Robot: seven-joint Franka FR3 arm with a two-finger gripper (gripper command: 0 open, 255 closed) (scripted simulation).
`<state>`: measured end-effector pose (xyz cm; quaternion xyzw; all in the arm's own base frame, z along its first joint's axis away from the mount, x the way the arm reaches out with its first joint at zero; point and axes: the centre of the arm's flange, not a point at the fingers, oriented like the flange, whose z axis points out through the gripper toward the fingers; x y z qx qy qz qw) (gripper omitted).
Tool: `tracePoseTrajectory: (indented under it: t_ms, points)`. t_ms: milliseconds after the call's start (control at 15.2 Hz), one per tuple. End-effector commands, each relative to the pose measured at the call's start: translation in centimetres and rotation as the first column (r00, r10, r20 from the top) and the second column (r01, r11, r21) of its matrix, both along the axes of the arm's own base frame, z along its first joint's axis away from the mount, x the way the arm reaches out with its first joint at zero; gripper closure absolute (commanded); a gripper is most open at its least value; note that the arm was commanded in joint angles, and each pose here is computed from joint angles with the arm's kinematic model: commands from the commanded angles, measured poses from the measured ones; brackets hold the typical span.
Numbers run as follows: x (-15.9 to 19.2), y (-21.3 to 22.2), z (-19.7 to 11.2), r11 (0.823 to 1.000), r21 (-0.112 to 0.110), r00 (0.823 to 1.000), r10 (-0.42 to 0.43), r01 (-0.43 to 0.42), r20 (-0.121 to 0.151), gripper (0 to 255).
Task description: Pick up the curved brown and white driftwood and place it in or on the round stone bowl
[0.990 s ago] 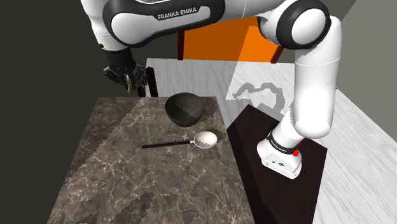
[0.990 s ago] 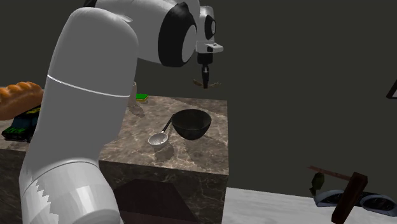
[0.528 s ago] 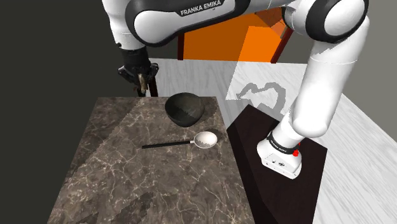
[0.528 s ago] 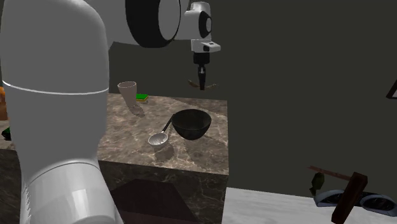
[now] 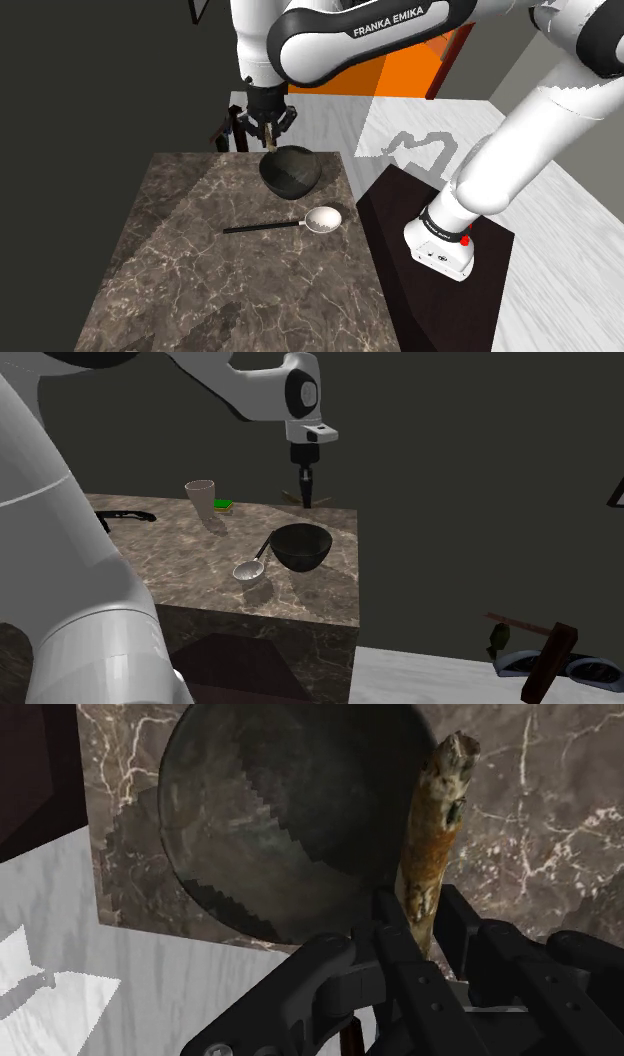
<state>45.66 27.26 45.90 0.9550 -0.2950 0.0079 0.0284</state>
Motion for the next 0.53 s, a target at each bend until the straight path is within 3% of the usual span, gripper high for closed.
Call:
tracePoseTrajectory:
  t_ms: [0,132,462]
  points:
    - [-2.3,-1.3,-0.1,1.0,0.001,1.0,-0.001,0.001,0.0,255]
    - [-5.1,-3.2,-0.2,1.0,0.001,1.0,-0.001,0.001,0.0,255]
    - [-5.1,-3.2,-2.9,1.0,0.001,1.0,-0.001,0.001,0.0,255]
